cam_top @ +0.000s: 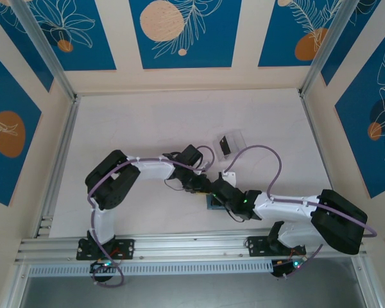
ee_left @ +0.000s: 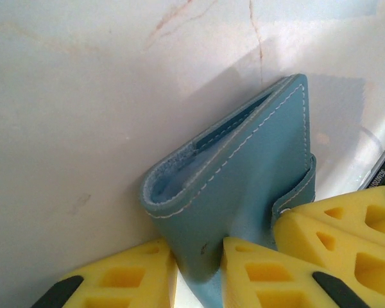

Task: Put the credit cards into the card holder
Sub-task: Close the button on the card holder.

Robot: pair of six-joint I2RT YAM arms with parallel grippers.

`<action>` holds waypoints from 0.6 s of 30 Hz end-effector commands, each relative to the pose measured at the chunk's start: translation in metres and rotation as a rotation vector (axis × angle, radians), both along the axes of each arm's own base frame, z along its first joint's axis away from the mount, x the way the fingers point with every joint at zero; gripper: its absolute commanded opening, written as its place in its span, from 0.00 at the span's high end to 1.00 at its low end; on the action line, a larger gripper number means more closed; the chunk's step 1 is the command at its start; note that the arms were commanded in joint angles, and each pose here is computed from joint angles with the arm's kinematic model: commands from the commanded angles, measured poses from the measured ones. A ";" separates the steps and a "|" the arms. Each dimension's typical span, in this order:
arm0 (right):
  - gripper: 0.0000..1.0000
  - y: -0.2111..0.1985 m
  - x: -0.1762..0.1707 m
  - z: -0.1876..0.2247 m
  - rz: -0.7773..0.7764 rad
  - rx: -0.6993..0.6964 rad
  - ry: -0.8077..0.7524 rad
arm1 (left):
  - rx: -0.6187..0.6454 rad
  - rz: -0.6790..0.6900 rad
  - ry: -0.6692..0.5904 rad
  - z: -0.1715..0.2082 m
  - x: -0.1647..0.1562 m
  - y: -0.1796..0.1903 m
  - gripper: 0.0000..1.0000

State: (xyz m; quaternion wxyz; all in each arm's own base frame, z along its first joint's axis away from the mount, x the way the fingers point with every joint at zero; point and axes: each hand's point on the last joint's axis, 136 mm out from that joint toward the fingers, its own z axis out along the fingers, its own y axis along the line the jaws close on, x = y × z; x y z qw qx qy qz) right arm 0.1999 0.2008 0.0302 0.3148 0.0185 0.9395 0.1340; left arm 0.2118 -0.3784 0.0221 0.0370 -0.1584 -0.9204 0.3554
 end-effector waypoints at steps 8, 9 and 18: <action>0.94 -0.051 -0.051 -0.057 -0.027 -0.221 0.208 | 0.029 0.082 -0.006 -0.013 0.026 0.011 0.77; 0.83 -0.047 -0.047 -0.051 -0.020 -0.216 0.199 | 0.014 0.110 -0.024 -0.003 0.036 0.017 0.77; 0.00 -0.009 0.020 0.087 0.055 -0.115 -0.003 | 0.057 0.424 -0.408 0.116 0.111 0.147 0.27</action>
